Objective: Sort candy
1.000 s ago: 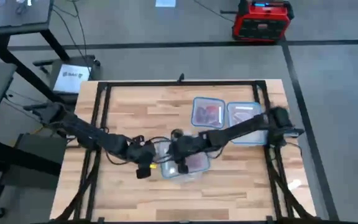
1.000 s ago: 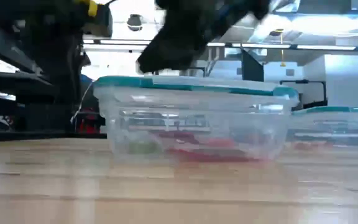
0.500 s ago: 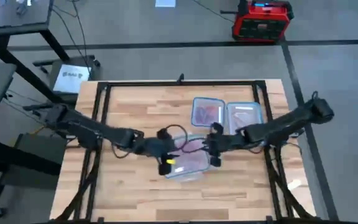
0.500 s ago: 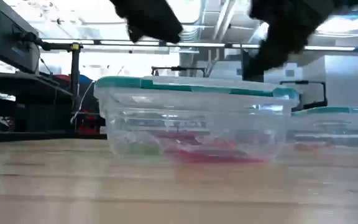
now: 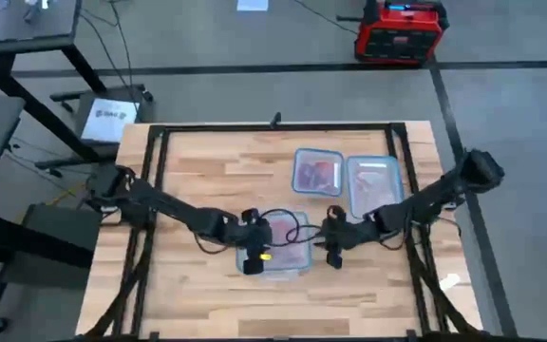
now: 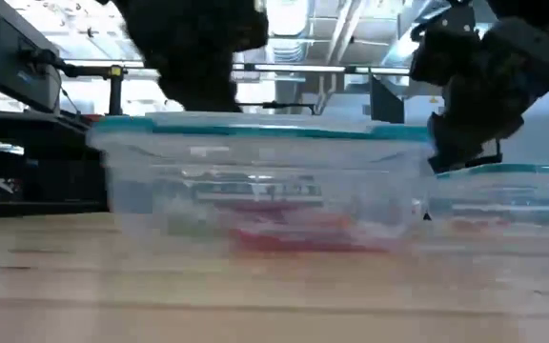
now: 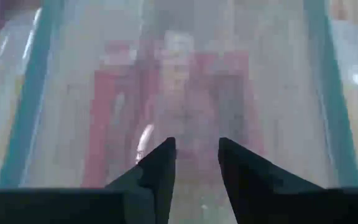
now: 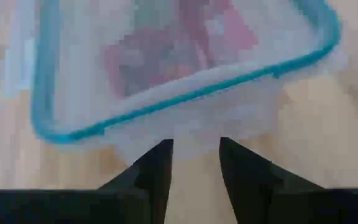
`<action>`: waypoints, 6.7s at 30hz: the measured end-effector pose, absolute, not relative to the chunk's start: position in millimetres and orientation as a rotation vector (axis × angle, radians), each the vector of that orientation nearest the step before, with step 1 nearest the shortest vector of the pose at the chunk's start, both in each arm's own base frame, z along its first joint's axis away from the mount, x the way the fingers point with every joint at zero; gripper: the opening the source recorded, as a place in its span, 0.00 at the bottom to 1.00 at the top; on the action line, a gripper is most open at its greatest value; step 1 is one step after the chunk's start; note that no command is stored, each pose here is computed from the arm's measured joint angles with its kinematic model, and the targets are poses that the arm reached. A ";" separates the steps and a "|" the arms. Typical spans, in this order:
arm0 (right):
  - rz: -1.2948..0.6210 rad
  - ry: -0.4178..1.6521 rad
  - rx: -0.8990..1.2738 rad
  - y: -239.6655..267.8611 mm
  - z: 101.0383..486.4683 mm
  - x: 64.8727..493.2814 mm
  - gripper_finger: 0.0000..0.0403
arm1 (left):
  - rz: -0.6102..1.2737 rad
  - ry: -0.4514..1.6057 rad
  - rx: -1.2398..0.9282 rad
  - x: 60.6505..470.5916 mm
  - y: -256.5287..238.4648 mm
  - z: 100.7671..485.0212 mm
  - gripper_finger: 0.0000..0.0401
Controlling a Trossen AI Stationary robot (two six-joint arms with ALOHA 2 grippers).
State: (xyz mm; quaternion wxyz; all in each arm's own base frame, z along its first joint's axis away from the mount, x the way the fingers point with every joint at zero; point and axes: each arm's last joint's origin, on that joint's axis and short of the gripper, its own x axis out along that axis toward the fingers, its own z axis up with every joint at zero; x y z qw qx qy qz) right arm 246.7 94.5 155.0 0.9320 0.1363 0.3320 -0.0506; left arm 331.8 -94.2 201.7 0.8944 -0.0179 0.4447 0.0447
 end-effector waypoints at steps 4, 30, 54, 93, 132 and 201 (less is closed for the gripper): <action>-0.105 0.680 0.276 97.3 154.2 252.7 0.30 | 0.071 0.799 -0.057 333.1 -94.6 220.0 0.27; -0.151 0.722 0.239 89.5 137.6 272.1 0.30 | -0.066 0.559 -0.002 399.4 -80.2 156.4 0.27; -0.043 0.636 0.087 87.4 132.5 293.8 0.30 | -0.177 0.523 -0.040 408.8 -86.3 130.5 0.27; 0.110 0.532 0.129 146.1 180.2 392.4 0.30 | 0.386 0.793 -0.293 187.3 -56.5 223.5 0.27; 0.174 0.493 0.081 122.7 151.1 316.3 0.30 | -0.013 0.600 -0.419 295.6 -121.6 155.4 0.27; 0.297 0.410 -0.026 110.1 109.9 349.6 0.25 | 0.166 0.747 -0.434 330.3 -106.3 158.3 0.27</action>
